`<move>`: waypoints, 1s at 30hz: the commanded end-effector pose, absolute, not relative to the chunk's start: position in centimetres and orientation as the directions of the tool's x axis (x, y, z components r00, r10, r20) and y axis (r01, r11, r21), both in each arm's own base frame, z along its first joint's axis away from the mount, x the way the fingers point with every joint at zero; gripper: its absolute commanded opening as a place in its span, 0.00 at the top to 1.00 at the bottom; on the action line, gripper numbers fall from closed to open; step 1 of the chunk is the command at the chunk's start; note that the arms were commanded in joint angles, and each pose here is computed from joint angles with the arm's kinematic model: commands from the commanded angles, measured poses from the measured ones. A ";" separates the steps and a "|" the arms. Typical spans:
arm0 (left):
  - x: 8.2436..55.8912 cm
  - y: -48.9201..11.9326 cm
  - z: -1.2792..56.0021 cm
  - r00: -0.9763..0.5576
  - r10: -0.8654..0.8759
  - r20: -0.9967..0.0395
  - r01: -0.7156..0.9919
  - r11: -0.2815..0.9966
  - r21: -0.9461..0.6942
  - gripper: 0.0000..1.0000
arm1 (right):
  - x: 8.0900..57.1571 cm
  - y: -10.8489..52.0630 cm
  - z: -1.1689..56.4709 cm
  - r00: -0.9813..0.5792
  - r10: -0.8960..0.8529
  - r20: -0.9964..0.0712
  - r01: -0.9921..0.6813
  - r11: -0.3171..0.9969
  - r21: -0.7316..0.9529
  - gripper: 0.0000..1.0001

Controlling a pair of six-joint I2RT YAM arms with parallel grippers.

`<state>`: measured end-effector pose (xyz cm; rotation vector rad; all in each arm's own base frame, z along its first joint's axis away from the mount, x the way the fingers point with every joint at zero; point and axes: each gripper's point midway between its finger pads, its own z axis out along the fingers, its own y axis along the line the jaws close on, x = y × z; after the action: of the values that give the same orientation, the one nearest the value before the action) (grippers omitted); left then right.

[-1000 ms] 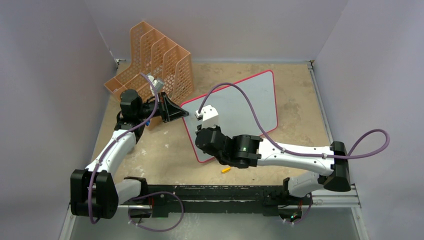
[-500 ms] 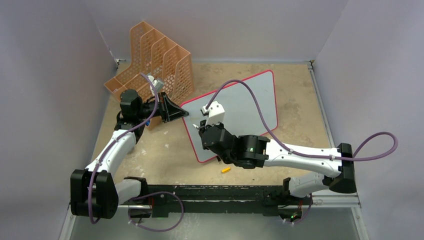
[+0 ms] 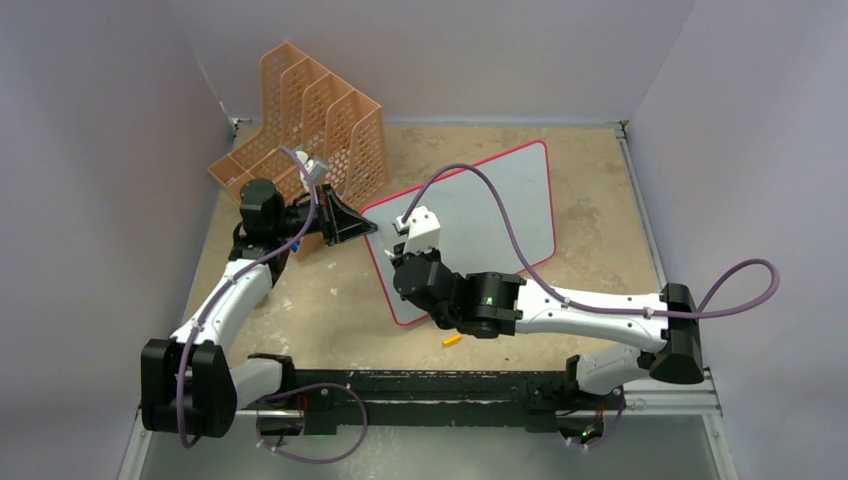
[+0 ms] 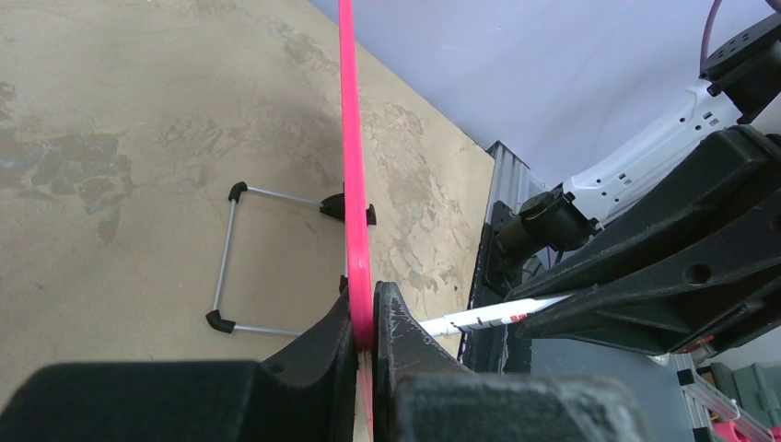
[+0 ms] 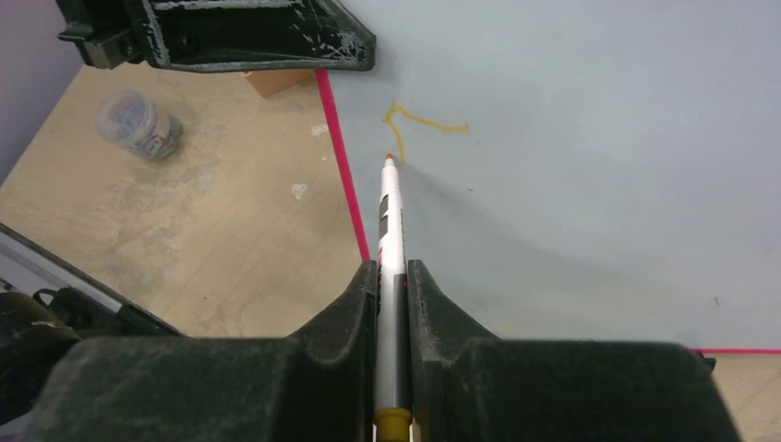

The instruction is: Write a sentence on the whiteboard

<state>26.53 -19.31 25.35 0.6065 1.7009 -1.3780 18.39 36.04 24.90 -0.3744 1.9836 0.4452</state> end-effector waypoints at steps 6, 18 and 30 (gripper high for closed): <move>26.2 -19.4 26.8 -0.431 -0.110 -0.896 0.862 0.242 -0.445 1.00 | 19.0 35.4 25.8 -0.397 -0.023 -0.917 -0.401 0.903 0.151 1.00; 26.2 -19.4 26.8 -0.430 -0.110 -0.896 0.863 0.242 -0.444 1.00 | 19.0 35.3 25.3 -0.403 -0.033 -0.915 -0.395 0.908 0.141 1.00; 26.2 -19.4 26.8 -0.432 -0.110 -0.895 0.862 0.242 -0.445 1.00 | 18.7 35.5 24.0 -0.429 -0.073 -0.900 -0.403 0.907 0.118 1.00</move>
<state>26.55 -19.30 25.34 0.6059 1.7012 -1.3779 18.68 35.66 24.17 -0.3592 1.9902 0.4062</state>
